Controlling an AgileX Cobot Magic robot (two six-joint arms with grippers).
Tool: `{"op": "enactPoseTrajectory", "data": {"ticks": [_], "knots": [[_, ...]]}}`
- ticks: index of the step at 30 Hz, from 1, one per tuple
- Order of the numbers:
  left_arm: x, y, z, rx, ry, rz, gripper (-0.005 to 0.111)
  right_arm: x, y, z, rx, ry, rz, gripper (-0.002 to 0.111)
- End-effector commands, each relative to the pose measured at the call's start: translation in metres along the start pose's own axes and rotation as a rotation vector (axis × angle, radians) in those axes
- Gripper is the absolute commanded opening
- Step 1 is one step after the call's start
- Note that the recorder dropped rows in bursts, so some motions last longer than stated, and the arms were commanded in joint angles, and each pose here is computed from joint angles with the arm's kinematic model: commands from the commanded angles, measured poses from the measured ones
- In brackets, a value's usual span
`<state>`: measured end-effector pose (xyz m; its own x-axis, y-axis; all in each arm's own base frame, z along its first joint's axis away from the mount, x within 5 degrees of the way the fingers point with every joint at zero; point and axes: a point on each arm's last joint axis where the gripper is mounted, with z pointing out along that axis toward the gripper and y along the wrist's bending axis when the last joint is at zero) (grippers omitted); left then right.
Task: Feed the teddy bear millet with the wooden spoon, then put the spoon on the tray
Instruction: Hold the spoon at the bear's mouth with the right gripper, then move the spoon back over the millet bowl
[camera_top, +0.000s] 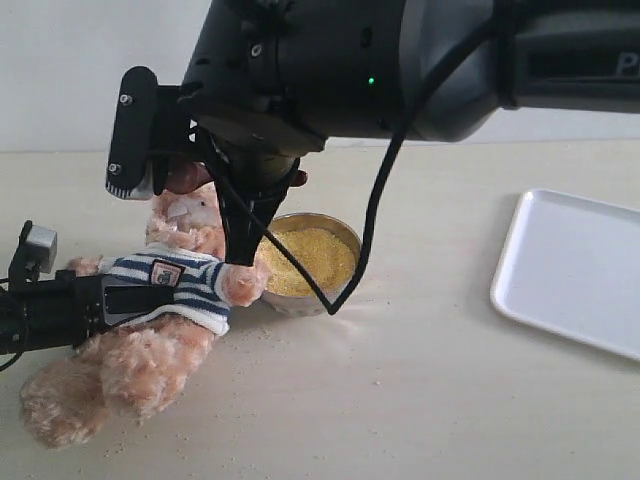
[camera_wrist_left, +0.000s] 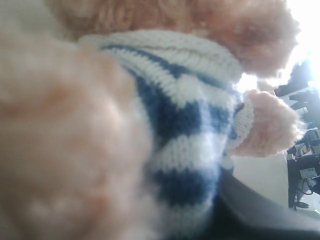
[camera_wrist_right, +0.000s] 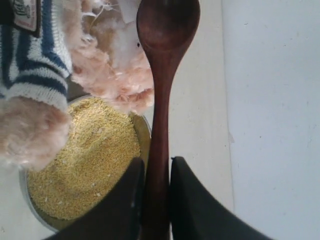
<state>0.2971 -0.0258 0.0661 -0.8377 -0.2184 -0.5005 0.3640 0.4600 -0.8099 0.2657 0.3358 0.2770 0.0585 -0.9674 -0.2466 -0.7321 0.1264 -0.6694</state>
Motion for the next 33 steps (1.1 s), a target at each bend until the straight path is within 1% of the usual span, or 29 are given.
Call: {"op": "enactPoseTrajectory", "data": {"ticks": [1, 5, 10, 13, 17, 18, 20, 22, 25, 26, 30, 33], "knots": [[-0.003, -0.004, -0.001, 0.004, -0.010, 0.039, 0.005, -0.001, -0.017, -0.017, 0.087, -0.050, 0.062, 0.000], [-0.007, -0.008, -0.003, 0.005, -0.018, 0.064, 0.005, 0.006, -0.032, -0.038, 0.116, -0.069, 0.123, 0.000], [-0.017, -0.019, -0.007, 0.008, -0.039, 0.093, 0.005, 0.040, -0.064, -0.051, 0.050, -0.068, 0.329, 0.000], [-0.021, -0.025, -0.009, 0.009, -0.048, 0.097, 0.005, 0.070, -0.077, -0.054, -0.090, -0.036, 0.424, 0.000], [-0.026, -0.031, -0.011, 0.012, -0.057, 0.086, 0.005, 0.108, -0.077, -0.051, -0.352, 0.077, 0.447, 0.000], [-0.026, -0.032, -0.012, 0.012, -0.059, 0.085, 0.005, 0.113, -0.077, -0.051, -0.383, 0.084, 0.451, 0.000], [-0.028, -0.034, -0.012, 0.013, -0.062, 0.089, 0.005, 0.120, -0.083, -0.049, -0.399, 0.057, 0.513, 0.000], [-0.029, -0.036, -0.013, 0.014, -0.065, 0.063, 0.005, 0.123, -0.088, -0.047, -0.389, 0.029, 0.550, 0.000], [-0.034, -0.044, -0.016, 0.020, -0.078, 0.010, 0.005, 0.123, -0.089, -0.047, -0.385, 0.023, 0.552, 0.000], [-0.037, -0.048, -0.018, 0.022, -0.083, 0.009, 0.005, 0.123, -0.089, -0.047, -0.385, 0.021, 0.554, 0.000], [-0.044, -0.057, -0.023, -0.030, -0.098, 0.049, 0.005, 0.121, -0.089, -0.047, -0.384, 0.006, 0.563, 0.000], [-0.048, -0.064, -0.026, -0.019, -0.110, 0.075, 0.005, 0.120, -0.090, -0.047, -0.385, -0.008, 0.573, 0.000]]}}
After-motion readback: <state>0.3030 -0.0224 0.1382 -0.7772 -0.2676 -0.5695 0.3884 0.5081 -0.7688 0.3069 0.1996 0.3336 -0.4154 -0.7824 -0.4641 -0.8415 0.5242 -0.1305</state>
